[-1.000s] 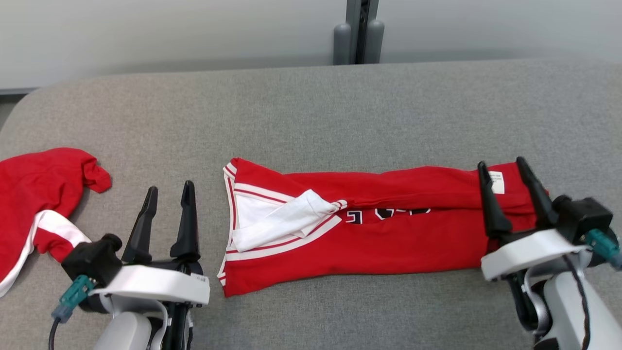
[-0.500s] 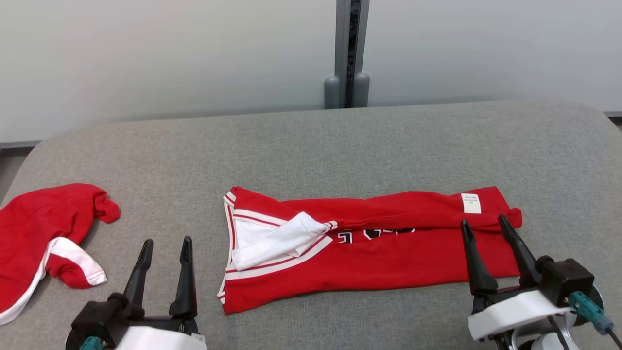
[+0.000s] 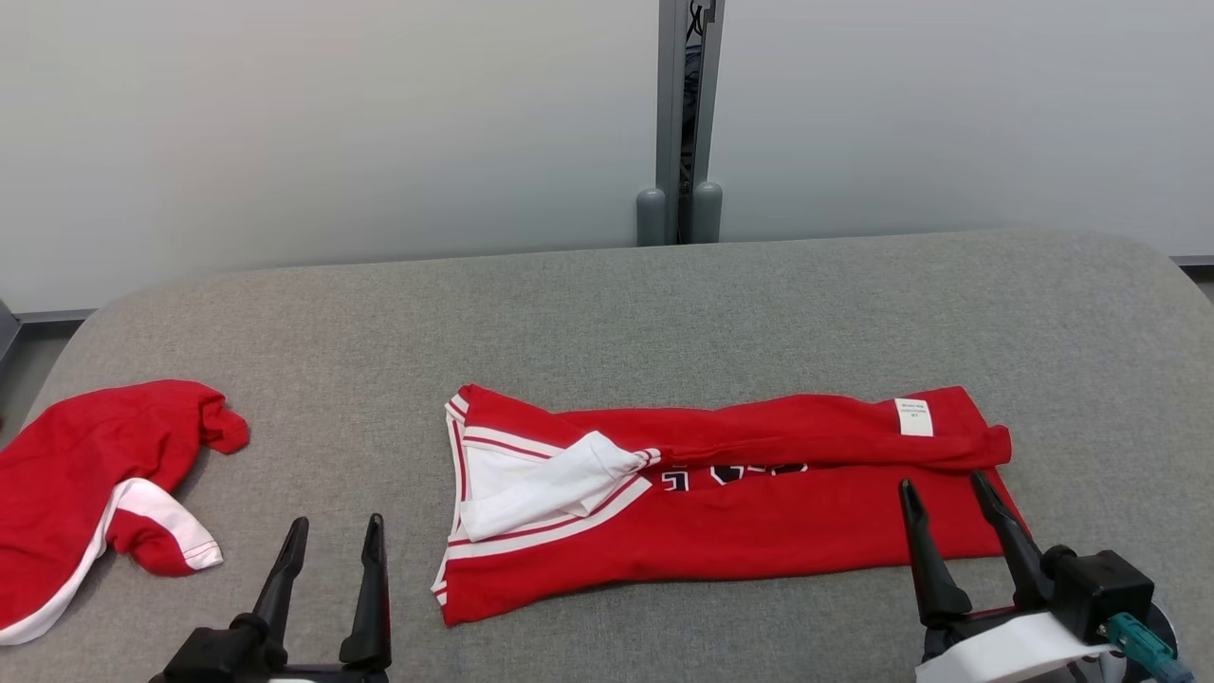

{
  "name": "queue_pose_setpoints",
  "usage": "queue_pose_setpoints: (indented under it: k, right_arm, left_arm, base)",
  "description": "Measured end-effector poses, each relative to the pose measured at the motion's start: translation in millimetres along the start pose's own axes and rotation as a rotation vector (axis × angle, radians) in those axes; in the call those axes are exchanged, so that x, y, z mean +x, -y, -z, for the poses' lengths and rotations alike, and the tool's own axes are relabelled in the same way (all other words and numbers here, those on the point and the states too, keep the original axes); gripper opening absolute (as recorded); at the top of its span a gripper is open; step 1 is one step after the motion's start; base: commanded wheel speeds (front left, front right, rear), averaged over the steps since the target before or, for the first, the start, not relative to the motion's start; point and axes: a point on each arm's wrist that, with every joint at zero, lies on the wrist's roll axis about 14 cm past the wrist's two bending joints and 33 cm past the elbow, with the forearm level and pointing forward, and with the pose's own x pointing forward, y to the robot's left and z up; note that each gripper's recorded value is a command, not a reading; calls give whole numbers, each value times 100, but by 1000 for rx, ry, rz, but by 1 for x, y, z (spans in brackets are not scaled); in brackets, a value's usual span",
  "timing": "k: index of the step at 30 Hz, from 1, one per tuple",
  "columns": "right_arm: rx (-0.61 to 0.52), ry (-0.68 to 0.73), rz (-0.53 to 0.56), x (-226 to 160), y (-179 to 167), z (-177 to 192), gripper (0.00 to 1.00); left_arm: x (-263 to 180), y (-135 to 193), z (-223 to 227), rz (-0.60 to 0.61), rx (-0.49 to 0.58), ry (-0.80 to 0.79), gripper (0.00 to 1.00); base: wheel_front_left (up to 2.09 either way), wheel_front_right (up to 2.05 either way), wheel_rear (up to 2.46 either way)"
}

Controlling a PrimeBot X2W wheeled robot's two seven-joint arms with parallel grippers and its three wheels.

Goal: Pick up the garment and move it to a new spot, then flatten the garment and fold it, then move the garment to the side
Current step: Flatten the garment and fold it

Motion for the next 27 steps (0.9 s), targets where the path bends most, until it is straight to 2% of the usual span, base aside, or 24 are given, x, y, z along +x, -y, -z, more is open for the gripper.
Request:
queue_pose_setpoints:
  k: [12,22,27]
  right_arm:
    - [16,-20,9,0,2,7,100]
    - [102,-62,205,29,64,21,100]
    - [92,-140,289,42,94,41,100]
  left_arm:
    - [-2,3,8,3,1,-25,100]
    - [4,10,24,27,-7,-76,100]
    - [12,7,25,24,-2,-78,100]
  base:
    - [0,0,0]
    - [0,0,0]
    - [0,0,0]
